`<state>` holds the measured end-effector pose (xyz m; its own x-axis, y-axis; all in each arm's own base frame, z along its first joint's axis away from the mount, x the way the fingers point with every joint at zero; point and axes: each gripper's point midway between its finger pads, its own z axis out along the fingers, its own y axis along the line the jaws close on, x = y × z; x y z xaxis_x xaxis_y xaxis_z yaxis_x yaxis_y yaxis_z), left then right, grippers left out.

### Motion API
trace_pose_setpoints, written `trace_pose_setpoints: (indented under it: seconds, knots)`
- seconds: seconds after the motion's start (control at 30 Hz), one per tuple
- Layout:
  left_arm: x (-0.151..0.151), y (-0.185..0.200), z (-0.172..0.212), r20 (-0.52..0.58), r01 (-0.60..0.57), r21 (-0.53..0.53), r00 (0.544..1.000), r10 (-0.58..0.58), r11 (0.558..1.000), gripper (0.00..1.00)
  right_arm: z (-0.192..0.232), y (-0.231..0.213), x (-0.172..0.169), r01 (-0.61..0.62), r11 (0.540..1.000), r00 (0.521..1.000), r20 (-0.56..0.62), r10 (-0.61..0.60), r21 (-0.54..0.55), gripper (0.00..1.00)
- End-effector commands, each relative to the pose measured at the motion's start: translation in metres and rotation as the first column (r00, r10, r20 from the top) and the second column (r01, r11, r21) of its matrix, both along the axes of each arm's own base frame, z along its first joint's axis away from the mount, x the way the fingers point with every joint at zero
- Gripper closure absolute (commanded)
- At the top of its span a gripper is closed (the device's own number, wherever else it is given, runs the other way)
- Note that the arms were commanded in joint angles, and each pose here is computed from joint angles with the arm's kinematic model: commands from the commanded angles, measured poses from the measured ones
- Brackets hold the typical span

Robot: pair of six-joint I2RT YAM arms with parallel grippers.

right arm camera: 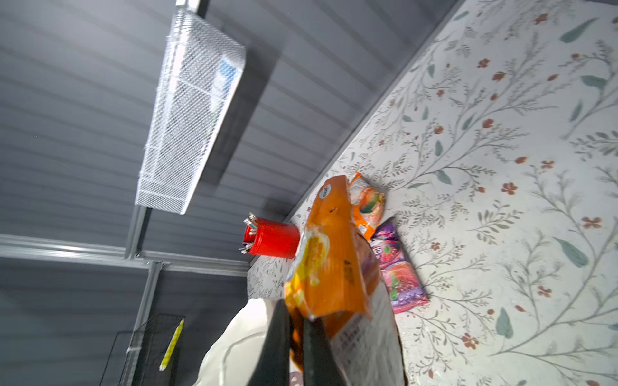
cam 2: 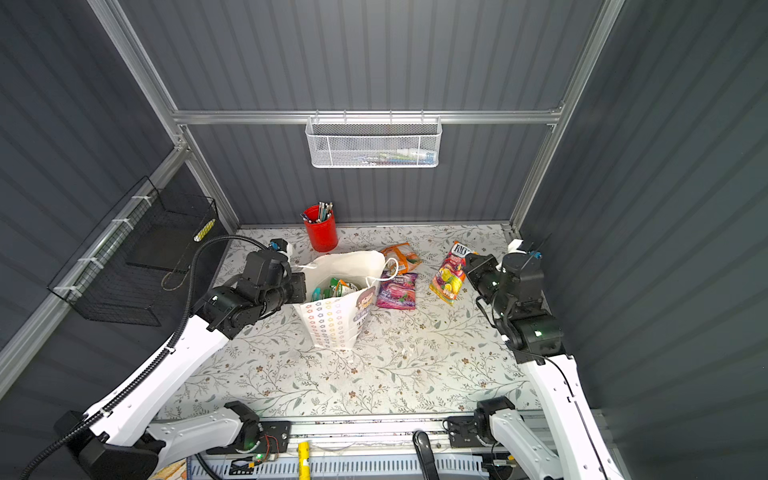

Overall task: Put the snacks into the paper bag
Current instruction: 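Carry the Fox's packet over the bag opening with the right gripper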

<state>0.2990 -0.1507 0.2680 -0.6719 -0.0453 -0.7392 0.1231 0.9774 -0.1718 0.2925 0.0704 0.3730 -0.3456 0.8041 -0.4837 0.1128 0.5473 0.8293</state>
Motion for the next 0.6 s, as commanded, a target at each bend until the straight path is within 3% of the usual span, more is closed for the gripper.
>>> trace_pose_setpoints:
  seconds: [0.0, 0.3, 0.57]
  knots:
    - [0.003, -0.006, 0.013, 0.015, 0.002, -0.038, 1.0, -0.002, 0.999, 1.0, 0.043, 0.017, -0.006, -0.041, 0.999, 0.996, 0.082, 0.044, -0.035, 1.0]
    - [0.002, -0.01, 0.013, 0.011, 0.021, -0.053, 1.0, -0.02, 0.998, 1.0, 0.138, 0.092, -0.005, -0.193, 0.979, 0.946, 0.252, 0.204, -0.068, 1.0]
    - [0.005, -0.009, 0.008, 0.004, 0.013, -0.027, 1.0, -0.012, 1.0, 1.0, 0.134, 0.198, 0.029, -0.347, 0.924, 0.9, 0.218, 0.377, -0.162, 1.0]
